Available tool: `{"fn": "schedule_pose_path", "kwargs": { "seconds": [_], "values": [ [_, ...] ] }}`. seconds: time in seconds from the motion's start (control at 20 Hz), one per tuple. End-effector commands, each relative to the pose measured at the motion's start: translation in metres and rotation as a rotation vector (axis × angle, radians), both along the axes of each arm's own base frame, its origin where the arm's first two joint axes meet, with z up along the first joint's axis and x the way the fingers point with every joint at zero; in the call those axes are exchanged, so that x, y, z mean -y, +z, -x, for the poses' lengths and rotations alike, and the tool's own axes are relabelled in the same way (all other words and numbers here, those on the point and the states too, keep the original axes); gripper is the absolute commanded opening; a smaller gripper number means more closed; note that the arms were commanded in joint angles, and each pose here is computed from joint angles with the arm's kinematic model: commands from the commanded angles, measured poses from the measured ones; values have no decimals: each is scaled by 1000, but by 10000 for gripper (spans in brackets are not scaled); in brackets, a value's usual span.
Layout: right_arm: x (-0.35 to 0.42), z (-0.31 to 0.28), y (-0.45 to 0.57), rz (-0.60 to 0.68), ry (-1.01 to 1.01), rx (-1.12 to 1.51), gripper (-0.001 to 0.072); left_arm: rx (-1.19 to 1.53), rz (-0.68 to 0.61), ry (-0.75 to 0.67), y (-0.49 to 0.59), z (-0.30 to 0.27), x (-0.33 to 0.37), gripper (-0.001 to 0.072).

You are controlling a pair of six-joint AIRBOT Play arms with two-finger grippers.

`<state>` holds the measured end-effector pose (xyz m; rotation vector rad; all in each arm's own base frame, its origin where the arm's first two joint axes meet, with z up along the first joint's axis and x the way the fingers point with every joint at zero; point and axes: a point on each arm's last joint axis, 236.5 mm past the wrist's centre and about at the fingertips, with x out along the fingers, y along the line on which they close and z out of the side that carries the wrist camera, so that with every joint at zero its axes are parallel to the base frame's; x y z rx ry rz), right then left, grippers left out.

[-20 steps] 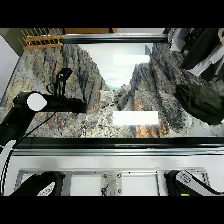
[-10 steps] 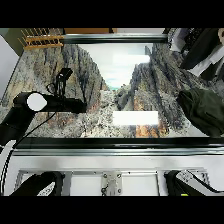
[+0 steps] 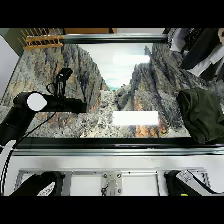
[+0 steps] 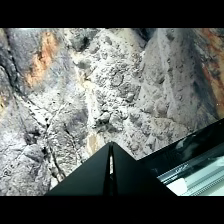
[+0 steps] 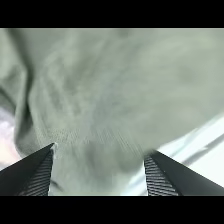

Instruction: Fold the clothes and pants, and hang the long-sleeved shirts on hangers.

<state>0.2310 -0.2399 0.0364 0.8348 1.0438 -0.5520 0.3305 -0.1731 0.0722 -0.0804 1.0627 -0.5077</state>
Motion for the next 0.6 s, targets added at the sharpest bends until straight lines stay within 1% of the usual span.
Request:
{"fn": "schedule_pose_path", "kwargs": {
  "seconds": [0.0, 0.05, 0.1, 0.15, 0.2, 0.25, 0.35, 0.55],
  "values": [
    [34, 19, 50, 180, -86, 29, 595, 2, 0, 0, 0, 0, 0, 21],
    [40, 14, 73, 249, -100, 82, 595, 6, 1, 2, 0, -1, 0, 21],
    [38, 3, 94, 290, -109, 163, 595, 9, 2, 3, 1, -2, 0, 21],
    [28, -15, 116, 300, -93, 269, 595, 11, 3, 4, 1, -3, 0, 20],
    [10, -36, 135, 296, -32, 369, 595, 11, 3, 4, 1, -2, 0, 20],
    [-16, -59, 152, 267, 51, 468, 595, 11, 3, 4, 1, -3, 0, 20],
    [-83, -96, 174, 171, 238, 600, 595, 10, 3, 4, 1, -2, 0, 21],
    [-215, -125, 166, 33, 615, 608, 594, 16, 5, 6, 2, -4, 0, 21]
  ]
}}
